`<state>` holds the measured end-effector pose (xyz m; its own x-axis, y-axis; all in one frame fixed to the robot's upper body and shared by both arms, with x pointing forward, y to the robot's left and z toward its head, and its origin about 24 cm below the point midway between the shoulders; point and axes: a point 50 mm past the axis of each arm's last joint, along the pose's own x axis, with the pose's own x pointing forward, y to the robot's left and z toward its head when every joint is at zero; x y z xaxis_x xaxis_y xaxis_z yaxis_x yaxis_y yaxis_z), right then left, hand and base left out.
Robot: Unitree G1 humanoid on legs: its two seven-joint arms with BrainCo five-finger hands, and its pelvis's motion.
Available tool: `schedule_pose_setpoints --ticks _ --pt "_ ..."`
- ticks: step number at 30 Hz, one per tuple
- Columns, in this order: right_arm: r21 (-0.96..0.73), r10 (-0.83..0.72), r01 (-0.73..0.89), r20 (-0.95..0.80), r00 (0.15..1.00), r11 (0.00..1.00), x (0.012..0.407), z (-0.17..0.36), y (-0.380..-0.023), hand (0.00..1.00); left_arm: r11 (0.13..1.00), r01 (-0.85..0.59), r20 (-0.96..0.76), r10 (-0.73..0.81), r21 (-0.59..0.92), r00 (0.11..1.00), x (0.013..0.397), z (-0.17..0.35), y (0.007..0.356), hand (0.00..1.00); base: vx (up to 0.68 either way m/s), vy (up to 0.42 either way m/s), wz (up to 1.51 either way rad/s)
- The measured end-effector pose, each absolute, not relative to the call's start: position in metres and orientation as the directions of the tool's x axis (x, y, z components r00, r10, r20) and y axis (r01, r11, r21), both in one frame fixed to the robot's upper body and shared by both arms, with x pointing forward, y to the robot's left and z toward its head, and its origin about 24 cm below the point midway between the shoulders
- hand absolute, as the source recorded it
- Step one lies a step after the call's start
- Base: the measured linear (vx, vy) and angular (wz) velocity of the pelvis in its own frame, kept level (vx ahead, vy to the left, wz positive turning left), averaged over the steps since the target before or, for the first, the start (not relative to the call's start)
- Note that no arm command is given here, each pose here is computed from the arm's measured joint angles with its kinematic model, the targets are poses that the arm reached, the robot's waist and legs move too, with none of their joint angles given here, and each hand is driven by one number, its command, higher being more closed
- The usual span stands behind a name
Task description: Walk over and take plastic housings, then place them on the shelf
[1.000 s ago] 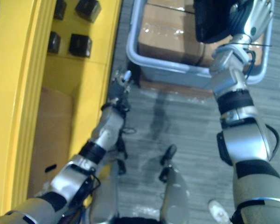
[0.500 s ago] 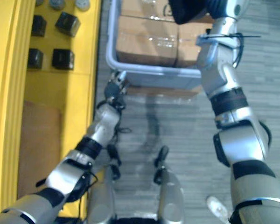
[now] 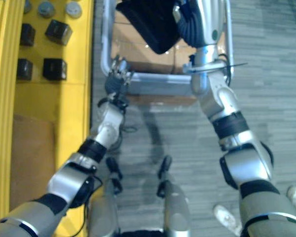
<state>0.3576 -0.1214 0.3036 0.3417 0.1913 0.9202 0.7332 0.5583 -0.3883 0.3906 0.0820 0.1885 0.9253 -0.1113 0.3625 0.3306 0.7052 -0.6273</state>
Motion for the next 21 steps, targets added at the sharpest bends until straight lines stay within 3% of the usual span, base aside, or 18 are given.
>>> schedule_pose_setpoints --ticks 8,21 --pt "-0.445 0.249 0.707 0.895 0.369 0.55 0.358 0.286 -0.115 1.0 0.667 0.419 0.448 -0.141 -0.616 0.883 0.387 0.196 0.08 0.0 0.03 0.031 -0.02" --pt "-0.408 0.299 0.664 0.913 0.279 0.627 0.341 0.286 -0.103 1.0 0.711 0.404 0.428 -0.16 -0.575 0.89 0.387 0.193 0.075 0.0 0.04 0.027 -0.03"
